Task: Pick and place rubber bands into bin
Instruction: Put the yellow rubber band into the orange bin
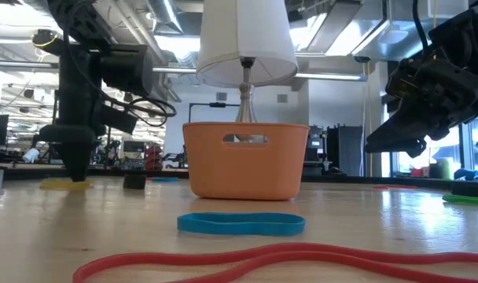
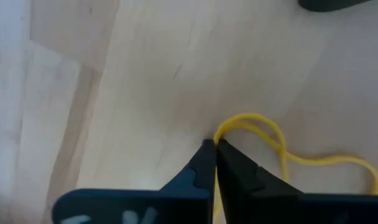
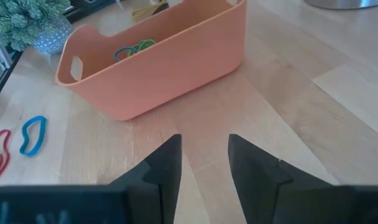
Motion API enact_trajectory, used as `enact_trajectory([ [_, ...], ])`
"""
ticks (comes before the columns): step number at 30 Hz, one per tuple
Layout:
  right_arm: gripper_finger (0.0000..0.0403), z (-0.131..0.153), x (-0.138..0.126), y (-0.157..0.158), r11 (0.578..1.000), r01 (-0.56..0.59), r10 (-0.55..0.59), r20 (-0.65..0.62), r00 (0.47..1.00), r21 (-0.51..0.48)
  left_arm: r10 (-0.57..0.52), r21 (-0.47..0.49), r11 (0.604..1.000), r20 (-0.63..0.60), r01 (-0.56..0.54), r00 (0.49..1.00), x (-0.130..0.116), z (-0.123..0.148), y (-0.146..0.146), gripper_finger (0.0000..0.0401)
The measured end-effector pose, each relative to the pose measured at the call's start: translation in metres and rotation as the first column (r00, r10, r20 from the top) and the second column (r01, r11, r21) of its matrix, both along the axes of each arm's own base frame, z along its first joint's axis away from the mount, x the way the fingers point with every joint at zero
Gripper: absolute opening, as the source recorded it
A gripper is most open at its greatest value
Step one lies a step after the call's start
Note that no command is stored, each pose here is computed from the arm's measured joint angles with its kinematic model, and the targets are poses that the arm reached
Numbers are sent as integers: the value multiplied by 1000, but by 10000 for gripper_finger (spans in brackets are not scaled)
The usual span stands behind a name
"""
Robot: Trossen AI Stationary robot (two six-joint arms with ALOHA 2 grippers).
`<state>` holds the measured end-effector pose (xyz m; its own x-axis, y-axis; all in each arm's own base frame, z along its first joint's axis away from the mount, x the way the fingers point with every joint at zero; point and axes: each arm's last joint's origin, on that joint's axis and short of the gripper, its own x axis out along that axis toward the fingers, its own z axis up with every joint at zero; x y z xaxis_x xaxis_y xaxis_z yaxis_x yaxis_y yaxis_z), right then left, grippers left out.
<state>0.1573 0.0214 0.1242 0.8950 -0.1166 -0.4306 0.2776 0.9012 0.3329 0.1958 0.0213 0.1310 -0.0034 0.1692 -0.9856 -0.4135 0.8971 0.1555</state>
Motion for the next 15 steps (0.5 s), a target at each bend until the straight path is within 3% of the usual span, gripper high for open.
enact_trajectory([
  [3,135,0,0,0,1000,0,0,0,1000,1,14,-39,999,-7,-14,1000,4,11,-6,3],
  [15,136,1,0,0,1000,1,-1,7,1000,4,-72,105,993,100,62,992,41,91,-28,3],
])
